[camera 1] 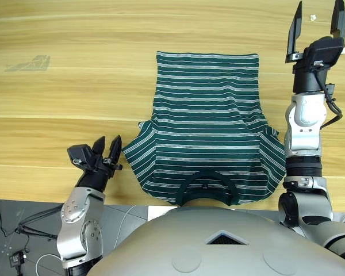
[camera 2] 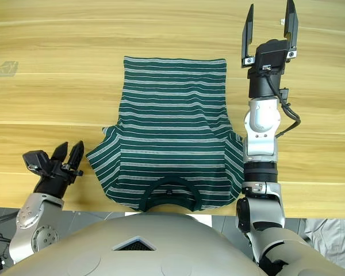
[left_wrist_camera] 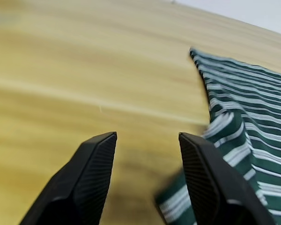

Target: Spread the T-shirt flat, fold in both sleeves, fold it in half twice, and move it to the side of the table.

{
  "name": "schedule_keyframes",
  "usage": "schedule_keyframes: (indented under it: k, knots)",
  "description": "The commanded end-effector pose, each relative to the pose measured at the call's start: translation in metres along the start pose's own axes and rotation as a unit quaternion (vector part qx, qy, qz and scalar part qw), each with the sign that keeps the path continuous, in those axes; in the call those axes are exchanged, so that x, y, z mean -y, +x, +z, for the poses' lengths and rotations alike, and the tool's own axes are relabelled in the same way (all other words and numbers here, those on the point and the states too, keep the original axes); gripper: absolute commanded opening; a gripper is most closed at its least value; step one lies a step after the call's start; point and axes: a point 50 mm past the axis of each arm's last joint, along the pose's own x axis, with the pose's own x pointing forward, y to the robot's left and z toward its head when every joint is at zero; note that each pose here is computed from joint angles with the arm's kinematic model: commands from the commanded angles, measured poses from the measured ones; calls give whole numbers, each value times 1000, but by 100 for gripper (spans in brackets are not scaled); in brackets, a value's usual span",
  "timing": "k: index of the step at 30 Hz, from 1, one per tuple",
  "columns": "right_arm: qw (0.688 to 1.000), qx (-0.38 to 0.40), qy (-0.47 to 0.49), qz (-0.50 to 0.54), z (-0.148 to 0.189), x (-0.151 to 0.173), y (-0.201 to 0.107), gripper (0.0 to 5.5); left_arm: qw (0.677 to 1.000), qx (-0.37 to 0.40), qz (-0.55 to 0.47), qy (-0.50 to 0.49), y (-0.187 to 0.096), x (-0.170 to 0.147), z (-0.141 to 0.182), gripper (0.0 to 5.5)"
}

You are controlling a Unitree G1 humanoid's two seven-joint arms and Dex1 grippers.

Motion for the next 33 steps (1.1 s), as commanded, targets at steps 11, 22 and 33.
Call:
schedule_keyframes:
  k: [11, 22, 33]
  knots:
    - [1000, 16, -2, -2, 6, -4, 4, 311, 988, -83, -8, -127, -13, -1, -20, 200]
    - [1000, 14, -5, 6, 7, -7, 4, 311, 988, -106, 2, -114, -14, -6, -27, 37]
    - [1000, 9, -5, 11, 4, -10, 6, 311, 989, -93, -20, -113, -8, -5, -25, 3]
